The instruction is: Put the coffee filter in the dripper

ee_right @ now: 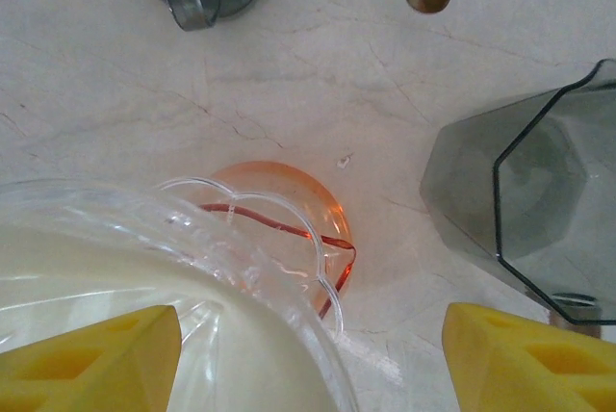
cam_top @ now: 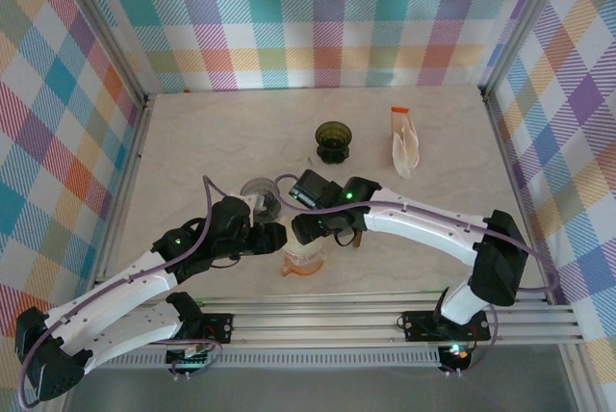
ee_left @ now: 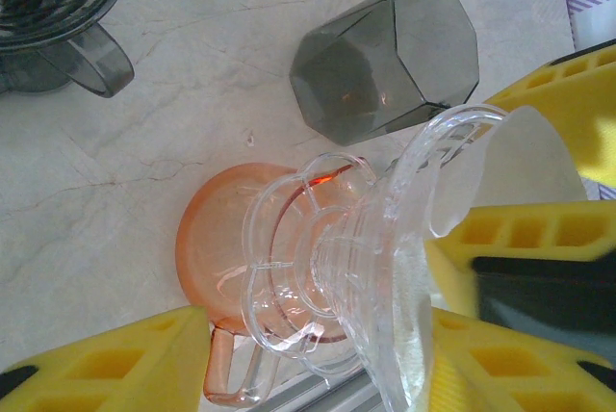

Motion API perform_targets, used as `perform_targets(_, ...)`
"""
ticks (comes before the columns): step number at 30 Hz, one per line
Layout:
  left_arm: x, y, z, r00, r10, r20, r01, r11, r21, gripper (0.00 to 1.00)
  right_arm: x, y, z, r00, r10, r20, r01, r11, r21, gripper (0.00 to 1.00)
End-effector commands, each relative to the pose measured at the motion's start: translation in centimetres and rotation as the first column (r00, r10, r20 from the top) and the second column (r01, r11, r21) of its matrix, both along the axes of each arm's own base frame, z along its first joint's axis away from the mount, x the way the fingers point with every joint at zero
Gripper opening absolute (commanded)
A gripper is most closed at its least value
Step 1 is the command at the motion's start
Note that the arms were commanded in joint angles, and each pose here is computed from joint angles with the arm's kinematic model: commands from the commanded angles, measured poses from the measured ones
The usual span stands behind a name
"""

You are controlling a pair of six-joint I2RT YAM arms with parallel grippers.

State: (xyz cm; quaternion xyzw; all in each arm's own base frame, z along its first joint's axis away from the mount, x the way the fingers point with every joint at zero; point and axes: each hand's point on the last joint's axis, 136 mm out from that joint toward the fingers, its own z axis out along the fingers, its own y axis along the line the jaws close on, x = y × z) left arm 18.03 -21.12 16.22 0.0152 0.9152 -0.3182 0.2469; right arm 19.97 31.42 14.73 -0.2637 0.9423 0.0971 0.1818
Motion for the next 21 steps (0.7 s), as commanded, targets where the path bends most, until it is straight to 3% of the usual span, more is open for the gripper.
perform_targets(1,-0.2,0.0,-0.1,1.000,-0.002,-0.005,0.002,1.000,0.002,0.55,-0.3,0.1,-1.6,0.999,0.001,-0.038,-0.002,1.000,-0.027,0.72)
perform_targets(13,-0.1,-0.2,-0.3,1.000,-0.006,-0.010,0.006,1.000,0.003,0.54,-0.5,0.0,-3.9,0.996,0.000,-0.084,-0.008,0.996,-0.090,0.71)
perform_targets(21,-0.2,-0.2,-0.5,1.000,-0.006,-0.013,0.006,1.000,0.002,0.54,-0.2,-0.1,-2.3,0.999,-0.006,-0.050,0.003,0.998,-0.060,0.72)
